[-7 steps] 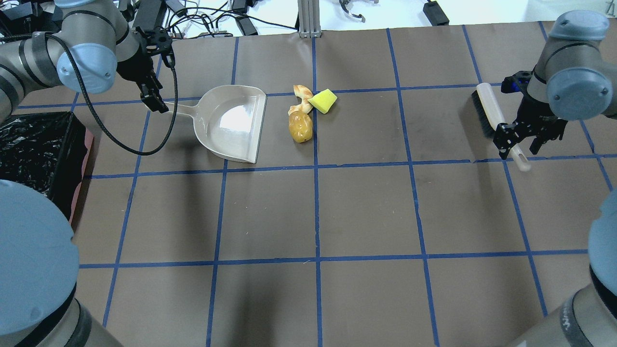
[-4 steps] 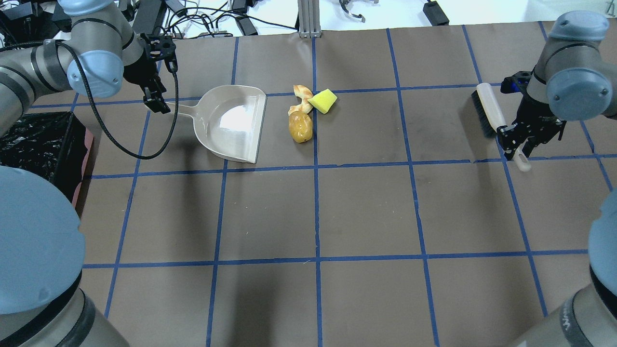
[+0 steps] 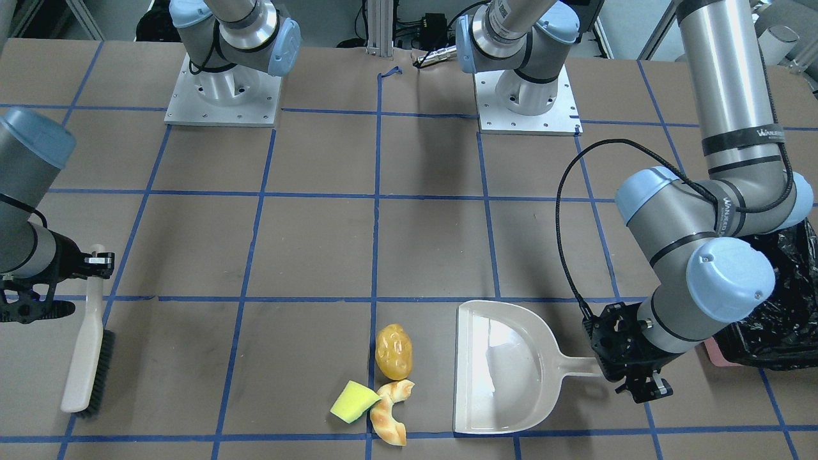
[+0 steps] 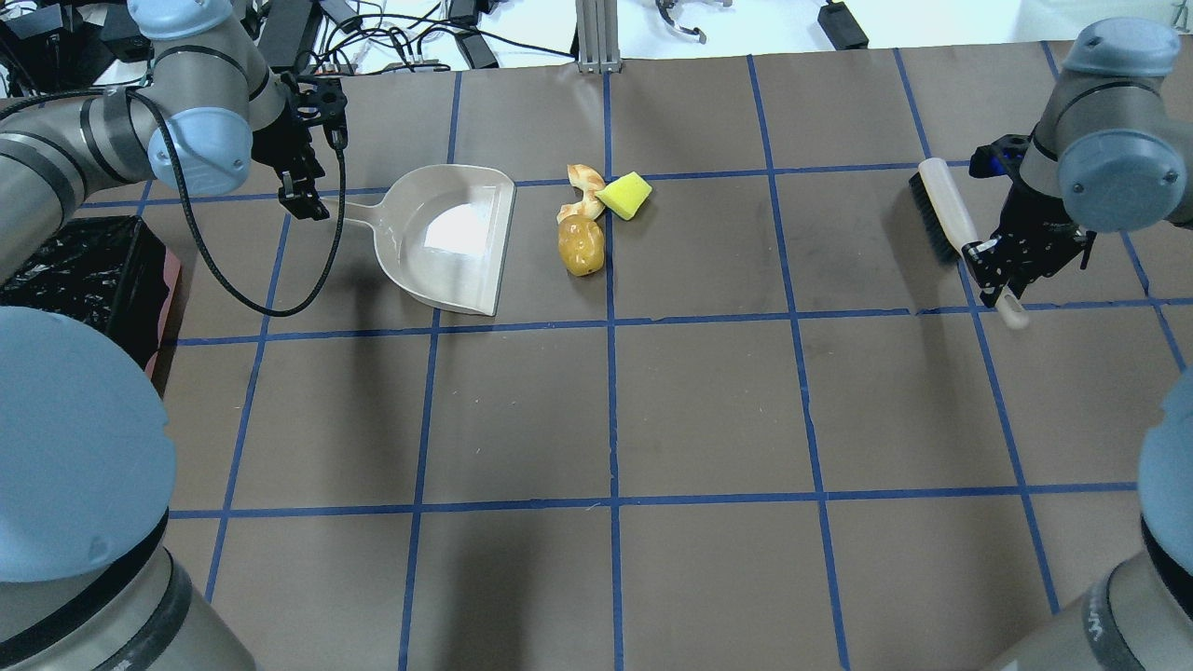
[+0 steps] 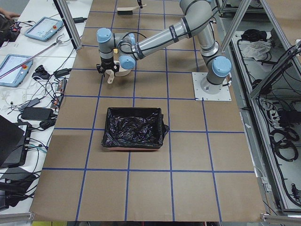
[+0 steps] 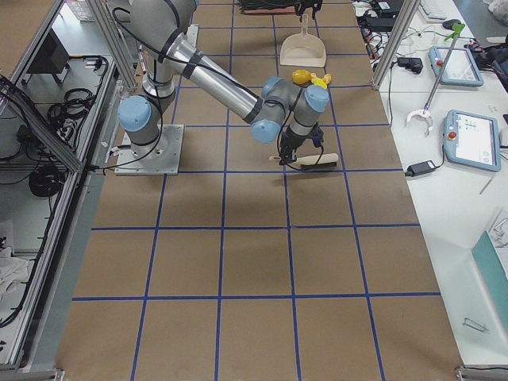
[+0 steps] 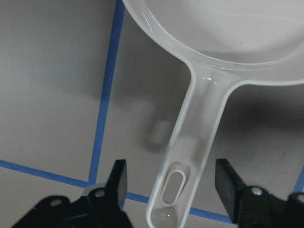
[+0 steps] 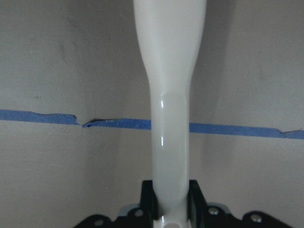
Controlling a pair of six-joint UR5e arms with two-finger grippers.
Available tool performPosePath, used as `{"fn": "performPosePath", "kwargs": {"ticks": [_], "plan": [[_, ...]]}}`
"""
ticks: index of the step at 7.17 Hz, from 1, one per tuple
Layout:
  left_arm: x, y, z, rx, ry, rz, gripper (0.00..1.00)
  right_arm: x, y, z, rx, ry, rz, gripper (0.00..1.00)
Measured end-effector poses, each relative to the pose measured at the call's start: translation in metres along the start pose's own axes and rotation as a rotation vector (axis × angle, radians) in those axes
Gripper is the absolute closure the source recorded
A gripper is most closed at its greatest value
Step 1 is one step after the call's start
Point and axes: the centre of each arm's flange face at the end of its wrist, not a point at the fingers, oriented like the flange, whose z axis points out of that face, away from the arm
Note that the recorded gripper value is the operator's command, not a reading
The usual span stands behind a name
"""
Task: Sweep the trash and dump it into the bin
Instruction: 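Lift the white brush with the right gripper while the left gripper holds the dustpan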
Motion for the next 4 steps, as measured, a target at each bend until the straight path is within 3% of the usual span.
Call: {"fn": "performPosePath", "kwargs": {"ticks": [2, 4], "plan": [[0.003, 0.000, 0.006, -0.004, 0.018, 0.002, 0.04, -0.009, -0.003, -0.017, 0.024, 0.018, 0.019, 0.81], [0.002, 0.001, 0.007, -0.007, 0.016, -0.006, 0.02, -0.059, -0.014, -0.039, 0.007, 0.081, 0.030, 0.81]]}}
